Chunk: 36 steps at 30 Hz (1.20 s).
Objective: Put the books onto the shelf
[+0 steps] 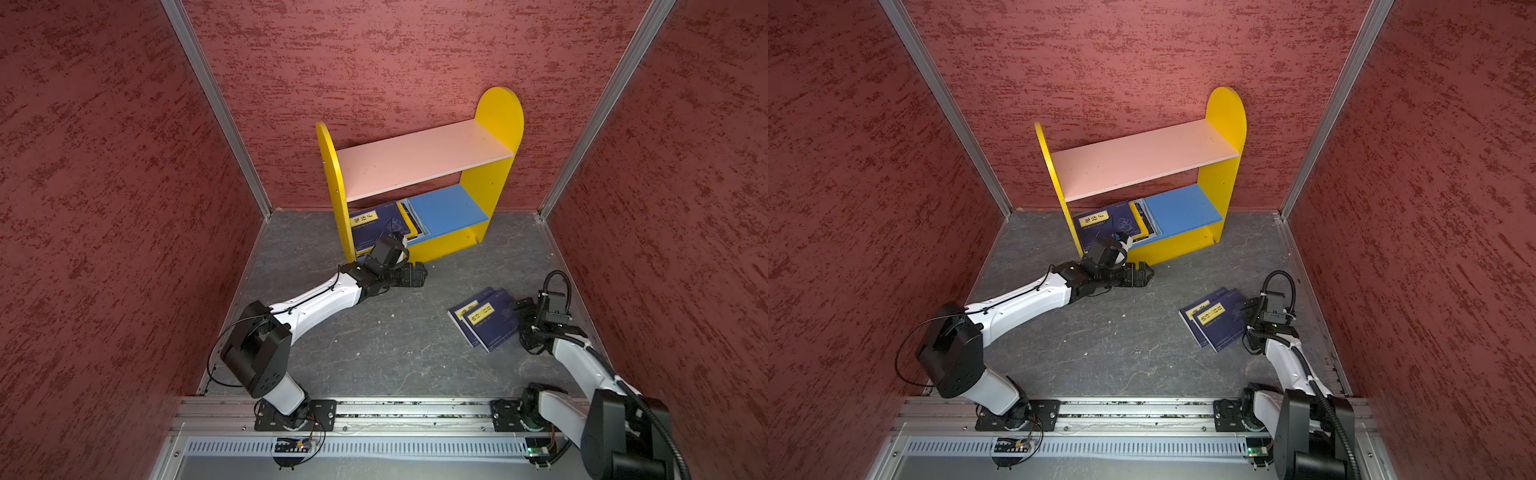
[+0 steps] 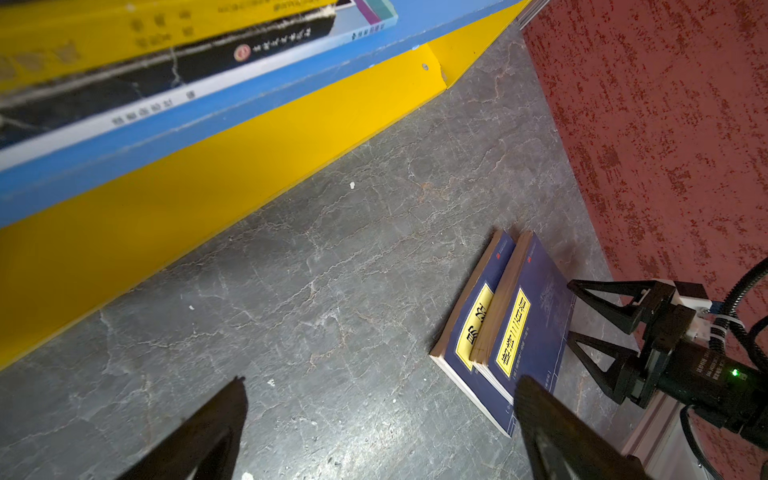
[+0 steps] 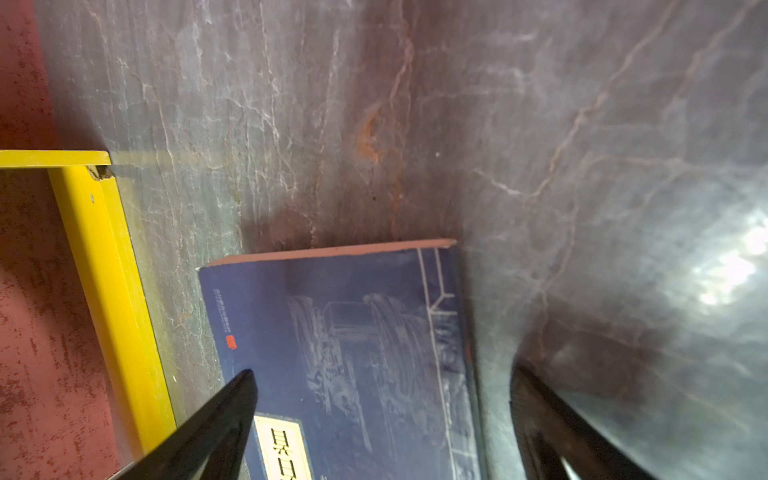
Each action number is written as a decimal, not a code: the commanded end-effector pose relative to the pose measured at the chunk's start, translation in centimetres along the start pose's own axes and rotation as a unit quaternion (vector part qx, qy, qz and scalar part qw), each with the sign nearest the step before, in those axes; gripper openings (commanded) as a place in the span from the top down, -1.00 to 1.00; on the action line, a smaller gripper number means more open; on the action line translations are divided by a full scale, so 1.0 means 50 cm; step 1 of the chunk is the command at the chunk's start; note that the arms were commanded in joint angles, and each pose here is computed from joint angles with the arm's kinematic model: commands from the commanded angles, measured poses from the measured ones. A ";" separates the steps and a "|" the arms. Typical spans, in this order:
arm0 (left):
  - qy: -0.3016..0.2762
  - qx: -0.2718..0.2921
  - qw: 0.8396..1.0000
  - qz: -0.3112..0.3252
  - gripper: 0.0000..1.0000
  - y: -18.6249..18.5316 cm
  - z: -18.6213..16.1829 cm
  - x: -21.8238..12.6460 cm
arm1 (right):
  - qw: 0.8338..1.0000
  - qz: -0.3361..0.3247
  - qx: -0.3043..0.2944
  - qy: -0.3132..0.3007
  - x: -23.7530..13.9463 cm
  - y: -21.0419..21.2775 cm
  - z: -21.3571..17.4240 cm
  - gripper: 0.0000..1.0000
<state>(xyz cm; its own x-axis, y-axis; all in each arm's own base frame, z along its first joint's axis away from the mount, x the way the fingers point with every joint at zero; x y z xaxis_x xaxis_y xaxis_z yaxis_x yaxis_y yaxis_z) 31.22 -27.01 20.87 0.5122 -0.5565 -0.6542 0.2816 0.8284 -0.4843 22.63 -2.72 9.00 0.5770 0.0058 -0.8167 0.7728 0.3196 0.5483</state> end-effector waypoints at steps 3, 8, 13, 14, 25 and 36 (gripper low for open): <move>-0.011 -0.001 1.000 -0.023 -0.99 -0.010 0.027 0.000 | 1.000 0.003 -0.004 -0.012 0.002 0.004 0.005 -0.91; -0.001 0.002 1.000 -0.031 -0.99 -0.007 0.028 0.007 | 1.000 0.004 -0.012 -0.015 0.008 0.005 0.007 -0.91; 0.015 0.023 0.999 -0.034 -0.99 -0.005 0.019 0.008 | 1.000 0.002 -0.006 -0.018 0.015 0.009 0.012 -0.91; 0.017 0.028 0.999 -0.034 -0.99 -0.004 0.016 0.007 | 1.000 0.001 -0.006 -0.019 0.017 0.010 0.013 -0.91; 0.021 0.036 0.999 -0.021 -0.99 0.019 -0.003 -0.007 | 1.000 0.008 -0.004 -0.013 0.032 0.028 0.020 -0.91; 0.024 0.056 0.998 -0.003 -0.99 0.016 0.043 0.002 | 0.999 0.004 -0.030 0.011 0.050 0.051 0.023 -0.91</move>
<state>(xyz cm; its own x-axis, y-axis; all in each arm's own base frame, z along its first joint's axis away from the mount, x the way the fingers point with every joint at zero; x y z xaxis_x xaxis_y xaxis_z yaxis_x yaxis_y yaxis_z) 33.25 -25.70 22.19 0.5085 -0.5492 -0.6631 0.3511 0.8355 -0.4227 26.68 -3.31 9.01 0.5955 0.0112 -0.8033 0.7435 0.3709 0.5564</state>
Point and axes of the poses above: each gripper's point midway between its finger pads, its own x axis out along the fingers, its own y axis along the line the jaws close on, z = x × y, the point moved 6 cm from there along -x, back along the fingers, and after that the axes turned 2 degrees about -x, right-handed, at the moved point
